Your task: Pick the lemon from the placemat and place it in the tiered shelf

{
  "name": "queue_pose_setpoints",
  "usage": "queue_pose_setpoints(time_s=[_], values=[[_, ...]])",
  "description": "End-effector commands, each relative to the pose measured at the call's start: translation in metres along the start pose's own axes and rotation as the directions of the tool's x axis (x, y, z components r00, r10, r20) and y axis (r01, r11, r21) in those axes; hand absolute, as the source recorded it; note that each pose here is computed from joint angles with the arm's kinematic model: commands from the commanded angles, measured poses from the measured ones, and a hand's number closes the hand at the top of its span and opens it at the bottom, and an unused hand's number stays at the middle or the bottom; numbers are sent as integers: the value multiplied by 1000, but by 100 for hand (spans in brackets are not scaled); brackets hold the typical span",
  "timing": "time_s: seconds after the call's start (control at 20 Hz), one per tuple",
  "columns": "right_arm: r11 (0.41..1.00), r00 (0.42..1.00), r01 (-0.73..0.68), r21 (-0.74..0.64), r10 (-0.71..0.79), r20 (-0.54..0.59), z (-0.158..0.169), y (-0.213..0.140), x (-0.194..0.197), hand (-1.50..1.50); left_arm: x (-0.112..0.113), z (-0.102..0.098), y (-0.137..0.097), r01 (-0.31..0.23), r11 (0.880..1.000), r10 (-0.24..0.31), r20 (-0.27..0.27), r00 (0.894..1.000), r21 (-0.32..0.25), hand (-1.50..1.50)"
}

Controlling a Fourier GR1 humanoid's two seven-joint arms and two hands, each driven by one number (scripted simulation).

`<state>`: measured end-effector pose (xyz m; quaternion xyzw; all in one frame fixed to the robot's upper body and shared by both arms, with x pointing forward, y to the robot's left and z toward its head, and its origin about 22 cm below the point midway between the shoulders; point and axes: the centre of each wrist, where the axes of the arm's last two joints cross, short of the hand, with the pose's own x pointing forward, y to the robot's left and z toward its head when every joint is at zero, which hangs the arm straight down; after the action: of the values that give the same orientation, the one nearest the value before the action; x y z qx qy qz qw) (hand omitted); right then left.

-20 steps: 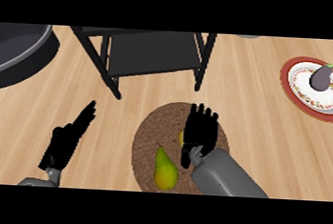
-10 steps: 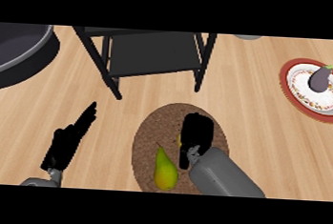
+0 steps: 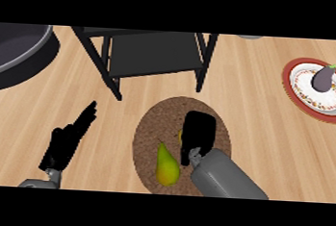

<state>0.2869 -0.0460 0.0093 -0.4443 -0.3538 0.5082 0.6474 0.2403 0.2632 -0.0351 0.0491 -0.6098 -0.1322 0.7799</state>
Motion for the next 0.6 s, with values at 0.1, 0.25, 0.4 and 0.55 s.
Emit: queue_pose_setpoints(time_s=[0.1,0.25,0.4,0.55], values=[[995,997,76,-65,-76,-6,22,-19,-23,150,2,6,0,8,1000,-8,-3,1000,13,0],[984,982,171,-51,-166,87,34,-43,-33,150,2,9,10,-6,1000,6,-27,1000,13,0],[971,978,202,-129,-194,74,47,-62,-45,150,-1,-1,20,0,1000,0,-9,1000,-3,0],[942,974,225,-250,-210,87,79,-88,-35,150,-7,13,13,10,1000,-10,-9,1000,18,0]])
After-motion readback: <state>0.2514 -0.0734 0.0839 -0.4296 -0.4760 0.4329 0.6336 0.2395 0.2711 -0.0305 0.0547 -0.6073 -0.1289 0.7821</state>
